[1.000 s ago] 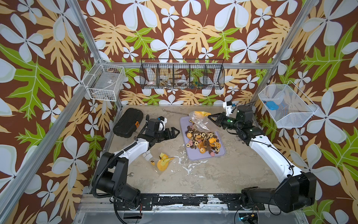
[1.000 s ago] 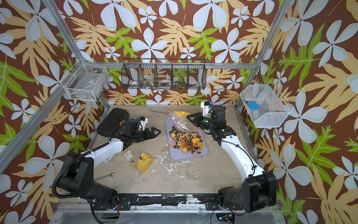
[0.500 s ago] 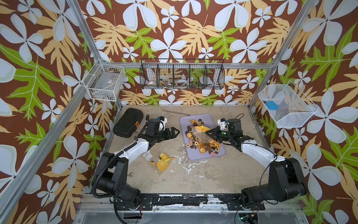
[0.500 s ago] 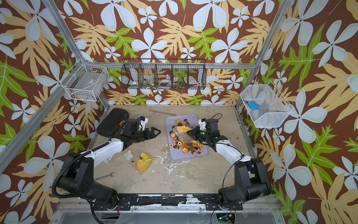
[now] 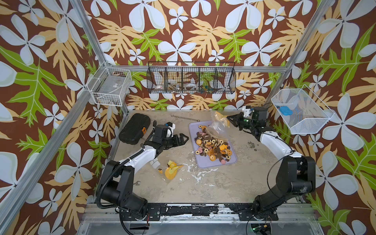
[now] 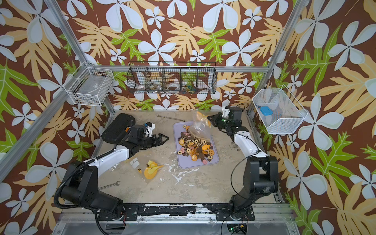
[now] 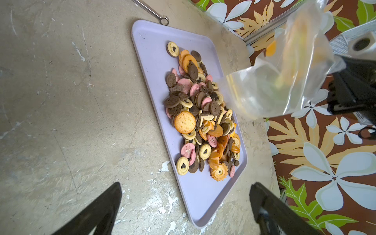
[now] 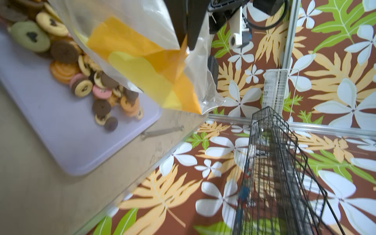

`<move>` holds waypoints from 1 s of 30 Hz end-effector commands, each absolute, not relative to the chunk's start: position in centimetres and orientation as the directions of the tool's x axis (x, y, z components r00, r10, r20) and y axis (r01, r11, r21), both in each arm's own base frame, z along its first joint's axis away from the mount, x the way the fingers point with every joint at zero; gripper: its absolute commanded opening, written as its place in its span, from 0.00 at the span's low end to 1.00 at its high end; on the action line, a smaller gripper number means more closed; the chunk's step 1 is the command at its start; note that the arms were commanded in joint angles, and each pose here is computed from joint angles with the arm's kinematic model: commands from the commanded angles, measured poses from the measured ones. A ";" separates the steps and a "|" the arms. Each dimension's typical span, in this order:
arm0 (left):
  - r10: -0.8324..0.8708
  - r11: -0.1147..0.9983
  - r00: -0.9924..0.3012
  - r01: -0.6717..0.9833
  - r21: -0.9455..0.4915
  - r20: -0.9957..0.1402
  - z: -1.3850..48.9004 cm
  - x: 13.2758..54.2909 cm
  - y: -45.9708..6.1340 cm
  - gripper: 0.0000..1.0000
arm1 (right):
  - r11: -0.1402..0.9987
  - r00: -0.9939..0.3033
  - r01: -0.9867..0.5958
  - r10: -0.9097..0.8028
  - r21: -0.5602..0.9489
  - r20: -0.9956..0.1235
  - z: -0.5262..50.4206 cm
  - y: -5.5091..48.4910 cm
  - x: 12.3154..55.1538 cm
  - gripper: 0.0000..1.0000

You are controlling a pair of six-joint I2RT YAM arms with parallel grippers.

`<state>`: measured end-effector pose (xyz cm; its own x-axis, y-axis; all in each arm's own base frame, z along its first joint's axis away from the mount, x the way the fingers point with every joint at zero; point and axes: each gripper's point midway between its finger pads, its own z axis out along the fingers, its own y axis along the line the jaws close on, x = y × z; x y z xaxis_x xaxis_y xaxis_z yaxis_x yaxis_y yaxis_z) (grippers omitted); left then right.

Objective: Pour cookies out of the ziploc bag
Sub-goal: Place the ziploc bag at the center of the board.

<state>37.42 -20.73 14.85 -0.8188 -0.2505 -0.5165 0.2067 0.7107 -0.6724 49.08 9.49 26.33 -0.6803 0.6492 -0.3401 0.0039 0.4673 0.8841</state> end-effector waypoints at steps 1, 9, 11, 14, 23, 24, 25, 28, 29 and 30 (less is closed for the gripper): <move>-0.259 0.704 -0.805 0.220 -0.675 -0.533 15.5 37.6 -20.8 1.00 | 0.521 -0.635 0.016 0.665 0.854 -0.394 27.4 6.7 51.6 0.00; -0.264 0.690 -0.805 0.227 -0.687 -0.531 15.8 37.6 -21.0 1.00 | 0.672 -0.554 -0.076 0.585 0.736 -0.592 27.6 4.4 51.0 0.00; -0.264 0.687 -0.806 0.228 -0.690 -0.529 15.8 37.6 -21.1 1.00 | 0.712 -0.546 0.005 0.590 0.702 -0.595 23.7 3.5 49.0 0.23; -0.263 0.685 -0.811 0.224 -0.693 -0.522 15.6 37.6 -21.2 1.00 | 0.734 -0.565 0.098 0.597 0.672 -0.570 18.4 3.3 45.6 0.74; -0.278 0.714 -0.798 0.200 -0.671 -0.535 15.2 37.9 -20.5 1.00 | 0.754 -0.572 0.136 0.590 0.643 -0.570 15.8 4.3 38.8 1.00; -0.287 0.733 -0.791 0.181 -0.655 -0.540 15.0 38.2 -20.1 1.00 | 0.765 -0.569 0.128 0.578 0.631 -0.585 16.0 4.2 38.4 1.00; -0.300 0.757 -0.781 0.154 -0.635 -0.548 14.9 38.4 -19.4 1.00 | 0.784 -0.566 0.127 0.561 0.608 -0.605 16.1 3.9 38.0 1.00; -0.323 0.828 -0.715 0.104 -0.551 -0.620 15.3 39.3 -17.1 1.00 | 0.832 -0.510 0.177 0.535 0.526 -0.673 16.7 2.0 36.6 1.00; -0.337 0.848 -0.679 0.082 -0.524 -0.652 15.8 39.5 -16.0 1.00 | 0.840 -0.489 0.190 0.530 0.508 -0.693 16.9 1.5 36.1 1.00; -0.342 0.877 -0.622 0.058 -0.477 -0.705 16.7 39.8 -14.5 1.00 | 0.851 -0.456 0.204 0.519 0.483 -0.723 17.4 0.7 35.7 1.00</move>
<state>38.41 -18.04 15.61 -0.7399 -0.3226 -0.5904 0.1328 0.7902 -0.5983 36.44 2.99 17.30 -0.5144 0.5609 -0.6486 0.1408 0.8014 0.5814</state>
